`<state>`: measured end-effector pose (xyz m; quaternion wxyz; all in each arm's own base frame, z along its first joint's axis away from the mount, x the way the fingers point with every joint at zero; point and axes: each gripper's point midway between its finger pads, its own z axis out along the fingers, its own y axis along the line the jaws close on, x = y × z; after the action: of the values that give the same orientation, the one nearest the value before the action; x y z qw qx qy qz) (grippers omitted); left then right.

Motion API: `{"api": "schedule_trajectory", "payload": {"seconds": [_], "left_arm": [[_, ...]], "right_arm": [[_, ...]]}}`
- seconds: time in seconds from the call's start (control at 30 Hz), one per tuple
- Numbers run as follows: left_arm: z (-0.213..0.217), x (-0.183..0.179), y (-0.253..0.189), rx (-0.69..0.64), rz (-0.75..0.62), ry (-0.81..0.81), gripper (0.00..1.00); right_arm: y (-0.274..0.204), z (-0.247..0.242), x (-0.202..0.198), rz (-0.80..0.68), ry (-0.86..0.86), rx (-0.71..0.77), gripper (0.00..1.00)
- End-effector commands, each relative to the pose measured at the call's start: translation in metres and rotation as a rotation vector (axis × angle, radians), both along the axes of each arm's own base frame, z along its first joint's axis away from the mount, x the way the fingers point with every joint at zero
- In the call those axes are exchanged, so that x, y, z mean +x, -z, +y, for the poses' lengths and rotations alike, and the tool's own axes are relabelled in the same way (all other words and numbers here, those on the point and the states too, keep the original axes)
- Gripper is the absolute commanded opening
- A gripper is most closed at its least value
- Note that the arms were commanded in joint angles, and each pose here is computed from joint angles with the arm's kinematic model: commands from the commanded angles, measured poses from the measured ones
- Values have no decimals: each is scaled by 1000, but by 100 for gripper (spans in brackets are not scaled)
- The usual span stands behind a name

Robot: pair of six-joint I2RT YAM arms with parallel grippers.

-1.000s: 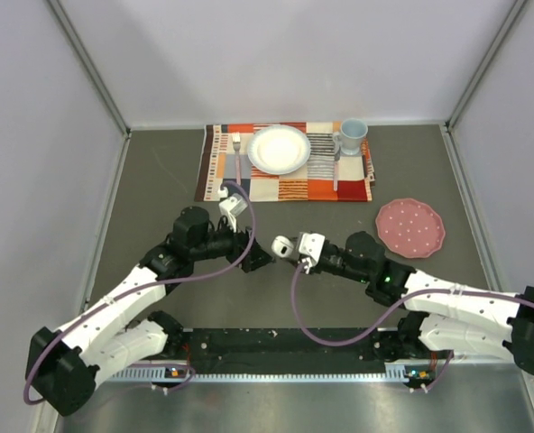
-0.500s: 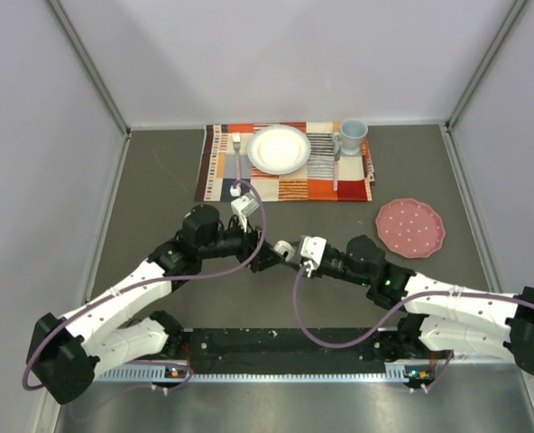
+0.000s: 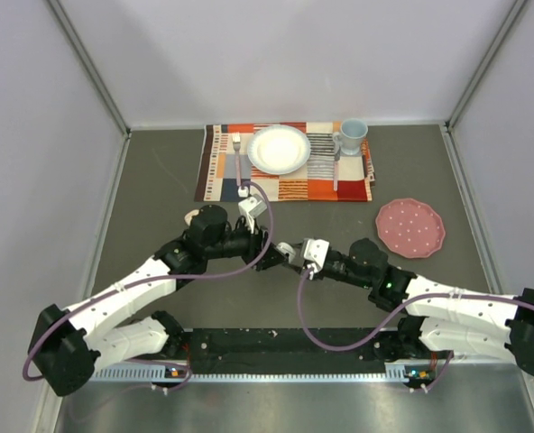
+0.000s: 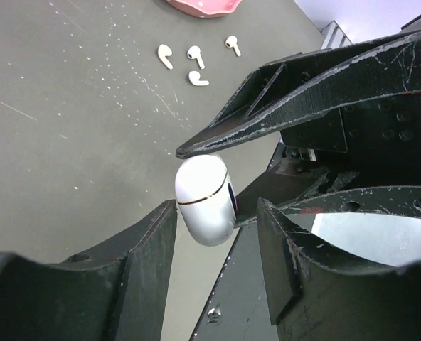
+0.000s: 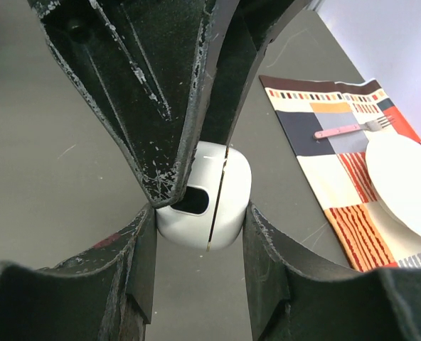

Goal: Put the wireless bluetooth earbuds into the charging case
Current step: Pass from the right arm to the left, then pass from the left arm to the right

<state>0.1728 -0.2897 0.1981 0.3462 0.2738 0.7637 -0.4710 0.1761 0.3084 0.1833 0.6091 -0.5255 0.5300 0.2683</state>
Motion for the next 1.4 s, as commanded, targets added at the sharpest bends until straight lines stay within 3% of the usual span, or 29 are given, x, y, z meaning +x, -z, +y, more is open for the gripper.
{"api": "schedule_trajectory", "payload": {"seconds": [0.0, 0.23, 0.47, 0.67, 0.73, 0.8, 0.87, 0.93, 0.97, 1.1, 1.23, 1.33, 1.37], "left_arm": [[-9, 10, -25, -51, -72, -11, 54], [-12, 9, -22, -42, -65, -1, 51], [-14, 10, -20, -36, -64, 0, 41], [-17, 8, -18, -30, -60, 13, 22], [-17, 9, -17, -26, -60, 16, 13], [-17, 10, -16, -20, -67, 13, 0], [-16, 12, -14, -9, -75, 5, 0], [-12, 16, -13, 6, -101, -32, 0], [-10, 19, -13, 11, -125, -47, 0], [6, 31, -33, -28, -292, -140, 0], [27, 53, -52, -38, -427, -299, 0], [38, 58, -72, -99, -540, -361, 0], [40, 60, -97, -179, -620, -389, 0]], "right_arm": [[-24, 5, -7, -36, -30, 86, 6], [-24, 3, -5, -51, -18, 93, 6], [-22, 2, -3, -55, -3, 96, 6], [-23, 1, -2, -65, 0, 102, 7], [-24, 1, -2, -63, 3, 108, 14], [-28, 0, 2, -60, 27, 124, 30], [-33, -2, 4, -44, 51, 145, 47], [-38, -5, 10, 13, 108, 183, 54], [-48, -5, 14, 37, 134, 215, 63], [-66, -7, 15, 186, 187, 282, 74], [-95, -7, 7, 463, 227, 409, 85], [-129, -15, 11, 651, 314, 559, 99], [-148, -20, 16, 657, 335, 637, 99]]}}
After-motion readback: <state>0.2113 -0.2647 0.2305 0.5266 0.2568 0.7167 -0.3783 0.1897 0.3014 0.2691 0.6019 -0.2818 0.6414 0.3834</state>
